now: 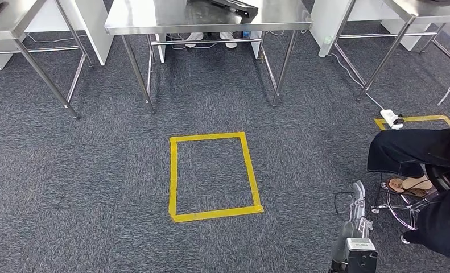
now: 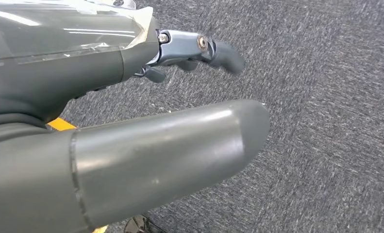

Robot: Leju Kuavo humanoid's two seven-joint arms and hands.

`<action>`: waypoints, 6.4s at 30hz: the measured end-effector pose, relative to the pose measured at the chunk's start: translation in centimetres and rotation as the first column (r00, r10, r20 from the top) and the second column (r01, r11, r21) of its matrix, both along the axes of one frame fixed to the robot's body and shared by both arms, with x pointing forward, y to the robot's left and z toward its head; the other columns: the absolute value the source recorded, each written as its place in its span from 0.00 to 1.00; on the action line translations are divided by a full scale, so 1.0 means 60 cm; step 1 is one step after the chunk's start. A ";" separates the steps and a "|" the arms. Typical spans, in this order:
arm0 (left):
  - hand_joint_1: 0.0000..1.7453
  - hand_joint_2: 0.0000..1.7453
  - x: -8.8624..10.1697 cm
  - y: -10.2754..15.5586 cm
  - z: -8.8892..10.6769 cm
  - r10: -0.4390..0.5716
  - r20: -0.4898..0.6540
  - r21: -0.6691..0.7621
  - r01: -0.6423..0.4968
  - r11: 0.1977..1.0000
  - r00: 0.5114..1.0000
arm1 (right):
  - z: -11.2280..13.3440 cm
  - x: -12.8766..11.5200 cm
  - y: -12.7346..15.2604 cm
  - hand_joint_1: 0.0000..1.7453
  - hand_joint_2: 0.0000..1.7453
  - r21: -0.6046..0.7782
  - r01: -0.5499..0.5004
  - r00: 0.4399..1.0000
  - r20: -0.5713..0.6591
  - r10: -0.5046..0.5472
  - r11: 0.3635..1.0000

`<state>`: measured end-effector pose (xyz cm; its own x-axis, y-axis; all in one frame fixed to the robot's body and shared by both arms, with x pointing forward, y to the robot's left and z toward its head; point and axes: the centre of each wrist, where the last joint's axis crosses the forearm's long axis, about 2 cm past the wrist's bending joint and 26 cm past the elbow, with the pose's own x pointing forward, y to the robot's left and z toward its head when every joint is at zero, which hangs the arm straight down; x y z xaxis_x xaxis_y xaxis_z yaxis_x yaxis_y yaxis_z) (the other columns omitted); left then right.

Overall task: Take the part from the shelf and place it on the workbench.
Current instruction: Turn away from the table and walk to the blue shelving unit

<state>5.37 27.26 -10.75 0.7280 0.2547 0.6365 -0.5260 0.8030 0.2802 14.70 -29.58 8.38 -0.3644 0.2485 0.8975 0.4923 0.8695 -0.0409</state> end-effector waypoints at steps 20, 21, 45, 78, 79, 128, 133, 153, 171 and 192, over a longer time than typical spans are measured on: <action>0.00 0.00 -0.001 -0.004 0.000 0.005 0.004 -0.001 -0.005 1.000 1.000 | -0.002 0.036 0.002 0.00 0.00 0.038 -0.024 1.000 0.018 0.024 0.999; 0.00 0.00 -0.002 -0.004 0.000 0.006 0.005 0.000 -0.006 1.000 1.000 | -0.003 0.037 0.003 0.00 0.00 0.040 -0.027 0.999 0.019 0.026 0.999; 0.00 0.00 -0.001 -0.012 0.001 0.072 0.011 0.002 -0.072 0.997 0.997 | -0.024 0.072 0.010 0.00 0.00 0.058 -0.104 0.995 0.015 0.103 0.993; 0.00 0.00 -0.017 -0.014 -0.001 0.089 -0.004 0.002 -0.089 0.996 0.996 | -0.047 0.044 0.032 0.00 0.00 0.116 -0.131 0.989 -0.049 0.137 0.985; 0.00 0.00 -0.018 -0.014 -0.001 0.087 -0.005 0.002 -0.087 0.996 0.996 | -0.048 0.041 0.032 0.00 0.00 0.117 -0.129 0.989 -0.054 0.136 0.985; 0.00 0.00 -0.015 -0.002 -0.001 0.045 0.006 0.015 -0.045 0.999 0.999 | -0.046 0.012 0.010 0.00 0.00 0.116 -0.105 0.992 -0.063 0.112 0.988; 0.00 0.00 -0.012 -0.001 -0.001 0.044 0.008 0.017 -0.045 0.999 0.999 | -0.044 0.012 0.011 0.00 0.00 0.114 -0.102 0.992 -0.059 0.109 0.988; 0.00 0.00 -0.007 -0.004 0.000 0.050 0.006 0.019 -0.050 0.999 0.999 | -0.032 0.029 0.014 0.00 0.00 0.118 -0.104 0.993 -0.036 0.109 0.988; 0.00 0.00 -0.011 -0.009 0.000 0.113 -0.016 0.022 -0.112 0.993 0.993 | -0.053 0.001 -0.017 0.00 0.00 0.115 -0.009 0.995 -0.094 0.020 0.993; 0.00 0.00 -0.014 -0.012 0.000 0.117 -0.018 0.020 -0.116 0.993 0.993 | -0.071 -0.010 -0.033 0.00 0.00 0.045 0.061 0.978 -0.203 -0.051 0.997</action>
